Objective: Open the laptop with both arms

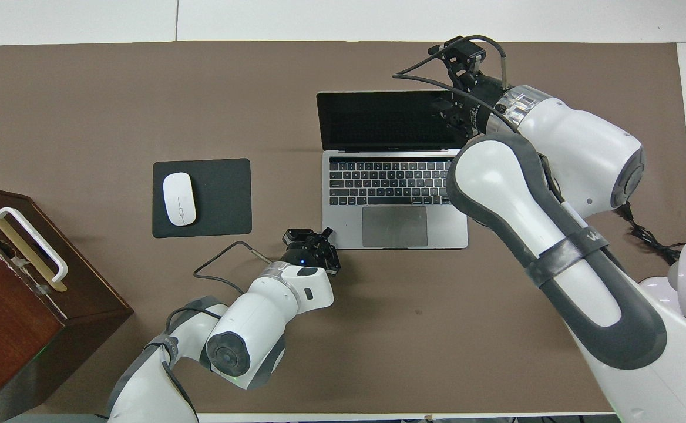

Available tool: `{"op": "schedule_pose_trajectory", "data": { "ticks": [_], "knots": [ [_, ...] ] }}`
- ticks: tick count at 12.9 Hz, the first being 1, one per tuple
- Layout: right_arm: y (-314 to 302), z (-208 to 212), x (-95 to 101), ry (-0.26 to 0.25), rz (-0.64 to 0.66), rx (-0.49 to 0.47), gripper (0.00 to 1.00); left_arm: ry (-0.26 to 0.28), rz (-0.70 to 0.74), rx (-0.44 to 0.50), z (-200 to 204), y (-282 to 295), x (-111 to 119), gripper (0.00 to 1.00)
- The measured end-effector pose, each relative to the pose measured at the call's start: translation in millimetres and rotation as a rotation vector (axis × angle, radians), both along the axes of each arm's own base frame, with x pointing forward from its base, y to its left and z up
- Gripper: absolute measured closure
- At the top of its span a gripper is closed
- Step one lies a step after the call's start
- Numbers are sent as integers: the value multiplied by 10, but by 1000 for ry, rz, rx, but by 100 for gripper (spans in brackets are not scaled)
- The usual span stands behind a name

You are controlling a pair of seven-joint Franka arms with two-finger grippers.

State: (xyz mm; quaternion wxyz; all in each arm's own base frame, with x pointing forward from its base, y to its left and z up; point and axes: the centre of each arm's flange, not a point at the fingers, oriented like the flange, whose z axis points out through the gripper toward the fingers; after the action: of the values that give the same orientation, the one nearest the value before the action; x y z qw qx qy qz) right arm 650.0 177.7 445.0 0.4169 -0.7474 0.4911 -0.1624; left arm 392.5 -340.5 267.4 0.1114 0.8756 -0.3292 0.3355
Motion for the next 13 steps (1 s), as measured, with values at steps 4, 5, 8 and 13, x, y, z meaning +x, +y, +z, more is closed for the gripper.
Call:
{"op": "schedule_pose_trajectory", "data": {
  "ticks": [4, 5, 8, 13],
  "knots": [
    [62, 568, -46, -37, -54, 104, 0, 0, 0, 0, 0, 0, 0, 99],
    [49, 773, -90, -61, -60, 121, 0, 0, 1, -1, 0, 0, 0, 99],
    [-82, 1487, -221, -199, -47, 116, 0, 6, 24, -10, 2, 15, 9, 99],
    [-796, 2406, -30, -530, 88, -268, 0, 22, 82, -29, 142, 98, 115, 99]
  ]
}}
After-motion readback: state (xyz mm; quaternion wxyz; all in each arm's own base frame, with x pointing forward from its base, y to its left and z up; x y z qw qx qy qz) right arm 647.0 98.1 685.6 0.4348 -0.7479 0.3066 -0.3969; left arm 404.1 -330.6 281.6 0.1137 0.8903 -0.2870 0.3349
